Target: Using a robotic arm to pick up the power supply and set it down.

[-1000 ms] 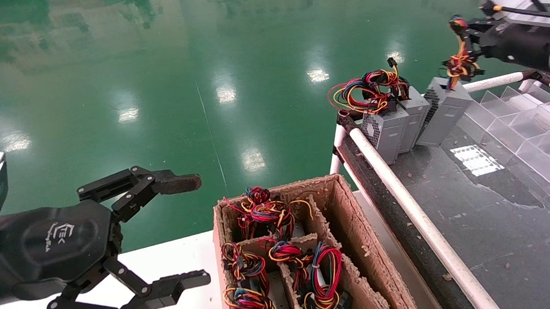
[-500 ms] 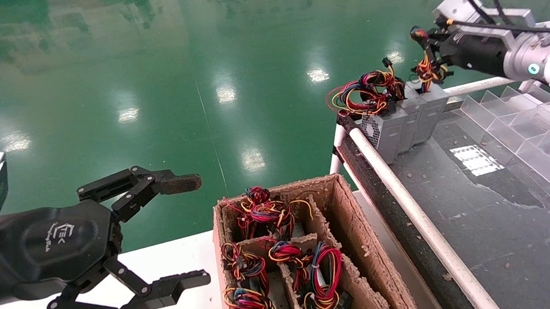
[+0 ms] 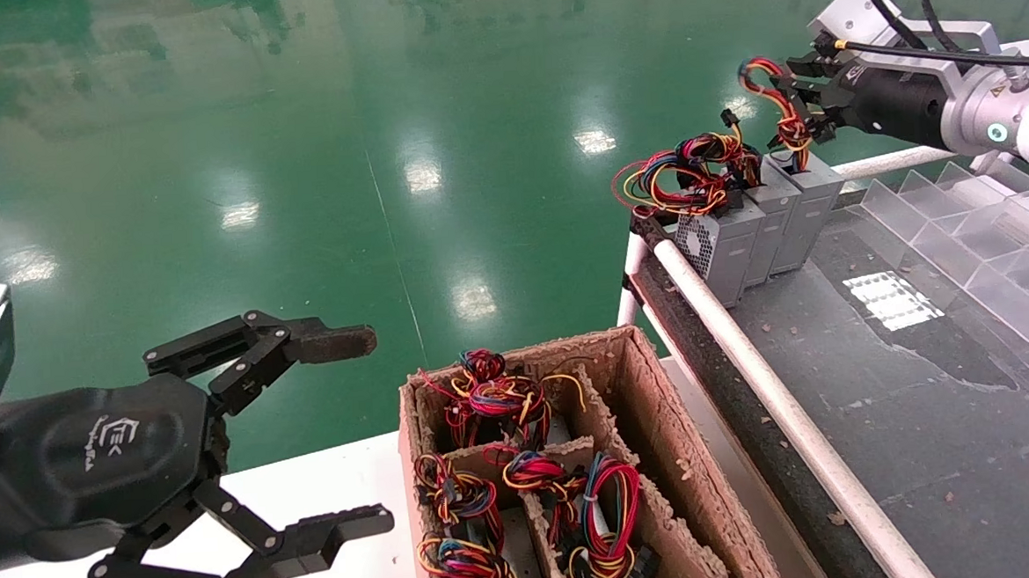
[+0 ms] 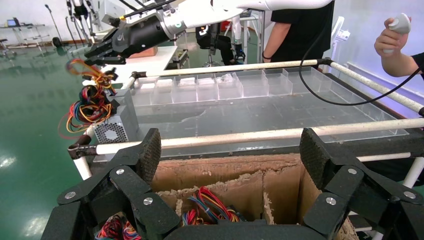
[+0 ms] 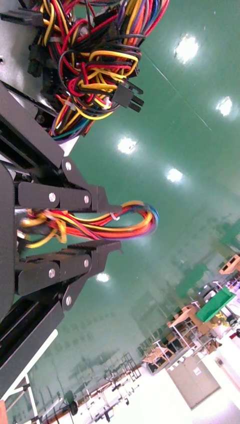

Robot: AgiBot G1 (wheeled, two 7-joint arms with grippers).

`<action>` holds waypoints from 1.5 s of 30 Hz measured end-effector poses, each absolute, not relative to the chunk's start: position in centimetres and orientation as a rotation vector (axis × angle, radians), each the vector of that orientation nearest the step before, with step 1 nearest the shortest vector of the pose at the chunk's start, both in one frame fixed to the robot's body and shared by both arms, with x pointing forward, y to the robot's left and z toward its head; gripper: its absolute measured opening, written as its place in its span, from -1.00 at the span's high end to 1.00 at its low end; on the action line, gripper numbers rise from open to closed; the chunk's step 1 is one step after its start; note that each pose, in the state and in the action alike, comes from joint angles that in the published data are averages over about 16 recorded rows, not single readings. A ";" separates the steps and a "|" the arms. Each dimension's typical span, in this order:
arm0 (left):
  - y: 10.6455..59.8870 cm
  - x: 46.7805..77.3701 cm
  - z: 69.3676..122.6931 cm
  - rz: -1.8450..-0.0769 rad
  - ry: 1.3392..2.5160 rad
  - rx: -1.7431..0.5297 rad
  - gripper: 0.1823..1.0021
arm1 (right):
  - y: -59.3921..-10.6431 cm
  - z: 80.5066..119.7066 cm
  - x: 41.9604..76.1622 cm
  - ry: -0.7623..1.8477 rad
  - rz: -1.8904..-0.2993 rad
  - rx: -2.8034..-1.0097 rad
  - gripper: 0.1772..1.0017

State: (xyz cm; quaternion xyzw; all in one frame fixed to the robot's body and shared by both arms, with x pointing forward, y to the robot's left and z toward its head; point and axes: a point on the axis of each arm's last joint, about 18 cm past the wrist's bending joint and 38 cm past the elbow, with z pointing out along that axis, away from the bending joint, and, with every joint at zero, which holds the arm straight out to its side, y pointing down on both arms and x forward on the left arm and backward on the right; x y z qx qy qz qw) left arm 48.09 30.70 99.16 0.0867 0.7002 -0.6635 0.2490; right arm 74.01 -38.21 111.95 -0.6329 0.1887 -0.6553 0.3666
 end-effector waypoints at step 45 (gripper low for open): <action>30.7 48.1 99.2 -1.808 1.907 0.236 -1.00 | -37.3 109.6 63.4 0.167 -1.170 -1.332 -0.95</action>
